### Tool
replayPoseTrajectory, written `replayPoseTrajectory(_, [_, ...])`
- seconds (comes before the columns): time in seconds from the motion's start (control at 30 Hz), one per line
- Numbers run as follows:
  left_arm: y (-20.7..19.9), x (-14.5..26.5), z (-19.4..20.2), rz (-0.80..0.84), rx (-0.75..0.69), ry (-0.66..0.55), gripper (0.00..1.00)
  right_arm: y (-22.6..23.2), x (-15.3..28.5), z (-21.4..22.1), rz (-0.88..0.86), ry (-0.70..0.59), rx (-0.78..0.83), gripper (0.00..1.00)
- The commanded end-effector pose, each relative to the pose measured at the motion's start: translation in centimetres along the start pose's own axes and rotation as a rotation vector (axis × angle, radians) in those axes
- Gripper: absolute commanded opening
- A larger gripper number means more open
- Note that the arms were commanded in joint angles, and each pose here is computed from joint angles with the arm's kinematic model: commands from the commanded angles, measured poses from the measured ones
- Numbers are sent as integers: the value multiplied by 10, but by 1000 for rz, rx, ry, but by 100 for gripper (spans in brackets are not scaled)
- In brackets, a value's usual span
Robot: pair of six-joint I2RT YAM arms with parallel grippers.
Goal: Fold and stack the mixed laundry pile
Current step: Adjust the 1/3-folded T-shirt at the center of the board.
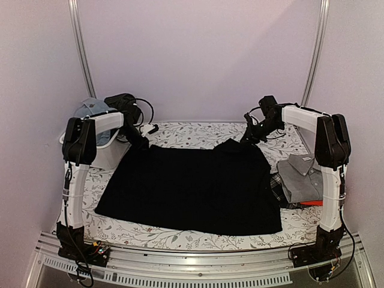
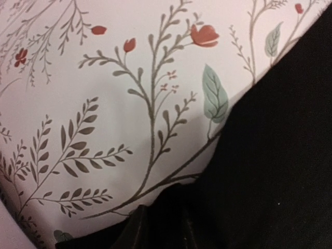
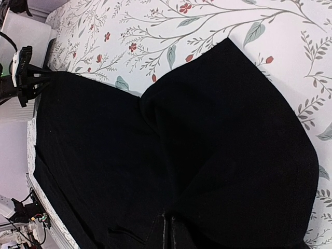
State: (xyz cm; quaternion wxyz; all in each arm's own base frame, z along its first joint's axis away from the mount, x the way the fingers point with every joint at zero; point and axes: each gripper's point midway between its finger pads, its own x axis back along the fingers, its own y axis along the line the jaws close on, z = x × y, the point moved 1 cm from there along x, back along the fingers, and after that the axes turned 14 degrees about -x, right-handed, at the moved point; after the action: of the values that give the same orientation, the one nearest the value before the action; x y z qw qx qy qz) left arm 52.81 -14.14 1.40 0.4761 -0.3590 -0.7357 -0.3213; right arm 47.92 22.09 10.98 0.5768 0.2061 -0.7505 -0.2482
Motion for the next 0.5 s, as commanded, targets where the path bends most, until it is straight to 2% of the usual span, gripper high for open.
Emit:
replayPoseTrajectory(0.0, [-52, -40, 54, 212, 62, 157, 10, 14, 29, -17, -12, -66, 40, 0])
replayPoseTrajectory(0.03, [-52, -40, 55, 208, 67, 164, 2, 14, 31, -18, -13, -68, 40, 0])
replayPoseTrajectory(0.07, [-52, -40, 55, 201, 74, 167, 0, 14, 33, -20, -14, -72, 40, 0])
replayPoseTrajectory(0.17, [-41, -37, 52, 139, 85, 181, 0, 15, 38, -23, -17, -84, 44, 0])
replayPoseTrajectory(0.27, [-11, -21, 41, 4, 130, 188, 0, 17, 42, -23, -18, -91, 46, 0])
replayPoseTrajectory(0.47, [24, 31, 0, -229, 177, 92, 0, 25, 53, -21, -38, -111, 54, 0])
